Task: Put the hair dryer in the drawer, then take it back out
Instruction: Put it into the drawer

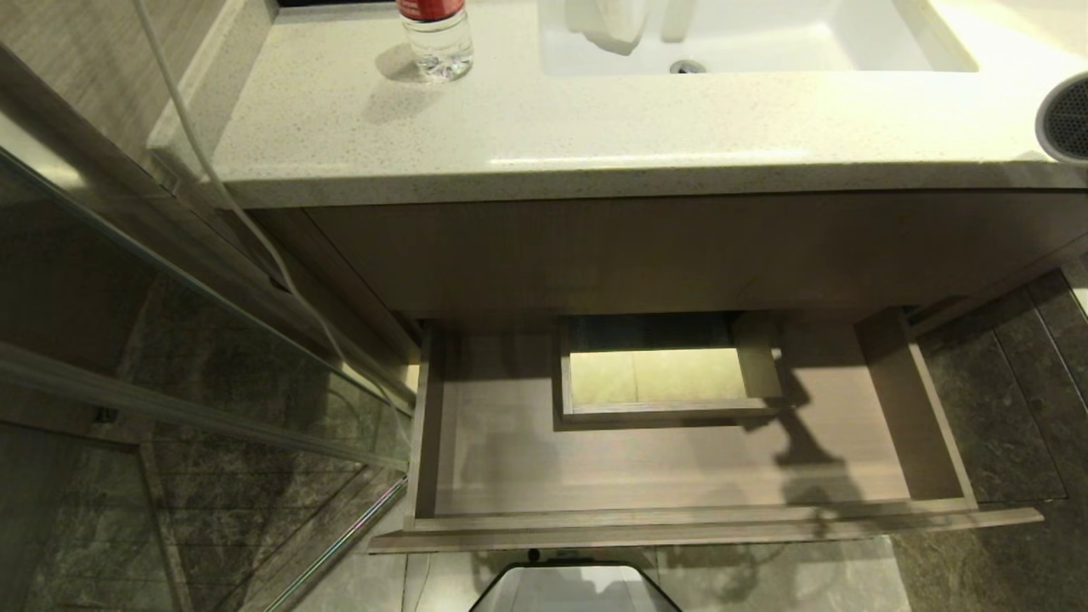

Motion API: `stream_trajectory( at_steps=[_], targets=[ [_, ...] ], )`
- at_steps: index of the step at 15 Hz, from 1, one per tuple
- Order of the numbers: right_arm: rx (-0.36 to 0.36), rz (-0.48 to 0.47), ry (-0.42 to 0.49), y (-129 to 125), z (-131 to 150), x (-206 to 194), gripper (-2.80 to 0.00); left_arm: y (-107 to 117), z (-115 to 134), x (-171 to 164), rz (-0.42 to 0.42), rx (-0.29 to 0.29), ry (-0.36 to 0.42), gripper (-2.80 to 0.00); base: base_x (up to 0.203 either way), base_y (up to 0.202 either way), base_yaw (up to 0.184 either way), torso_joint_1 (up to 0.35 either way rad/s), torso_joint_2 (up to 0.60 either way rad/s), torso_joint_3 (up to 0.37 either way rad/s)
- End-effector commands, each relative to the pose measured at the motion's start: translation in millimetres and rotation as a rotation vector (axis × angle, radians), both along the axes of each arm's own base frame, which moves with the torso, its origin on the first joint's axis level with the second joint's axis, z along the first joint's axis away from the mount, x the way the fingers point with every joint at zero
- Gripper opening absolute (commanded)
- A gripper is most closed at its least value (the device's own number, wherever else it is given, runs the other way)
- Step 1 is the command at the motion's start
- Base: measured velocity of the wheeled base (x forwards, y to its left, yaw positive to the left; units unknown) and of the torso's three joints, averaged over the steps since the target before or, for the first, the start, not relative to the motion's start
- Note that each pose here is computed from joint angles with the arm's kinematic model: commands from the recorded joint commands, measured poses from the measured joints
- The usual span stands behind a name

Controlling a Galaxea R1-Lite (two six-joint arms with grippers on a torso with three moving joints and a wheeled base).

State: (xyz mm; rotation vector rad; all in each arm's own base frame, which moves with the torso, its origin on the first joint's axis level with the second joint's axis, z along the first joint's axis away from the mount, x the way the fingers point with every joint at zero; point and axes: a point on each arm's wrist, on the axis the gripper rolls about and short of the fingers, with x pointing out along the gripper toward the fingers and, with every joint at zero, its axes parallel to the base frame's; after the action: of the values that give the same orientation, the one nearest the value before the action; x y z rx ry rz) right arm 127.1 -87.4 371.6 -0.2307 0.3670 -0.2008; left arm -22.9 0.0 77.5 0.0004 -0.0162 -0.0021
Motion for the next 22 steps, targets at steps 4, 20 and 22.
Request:
stream_trajectory(
  at_steps=[4, 20, 22],
  targets=[
    [-0.007, 0.004, -0.002, 5.2, -5.3, -6.7, -2.80, 0.0, 0.0, 0.1, 0.001, 0.000, 0.001, -2.80, 0.000, 0.000, 0.000, -0.121, 0.21, 0.095],
    [-0.023, 0.003, -0.022, 36.3, -29.4, -47.3, -2.80, 0.0, 0.0, 0.1, -0.001, 0.000, 0.001, -2.80, 0.000, 0.000, 0.000, -0.283, 0.50, 0.210],
    [-0.012, 0.001, -0.007, 38.7, -37.6, -50.5, -2.80, 0.0, 0.0, 0.1, 0.001, 0.000, 0.001, -2.80, 0.000, 0.000, 0.000, -0.316, 0.48, 0.167]
  ],
)
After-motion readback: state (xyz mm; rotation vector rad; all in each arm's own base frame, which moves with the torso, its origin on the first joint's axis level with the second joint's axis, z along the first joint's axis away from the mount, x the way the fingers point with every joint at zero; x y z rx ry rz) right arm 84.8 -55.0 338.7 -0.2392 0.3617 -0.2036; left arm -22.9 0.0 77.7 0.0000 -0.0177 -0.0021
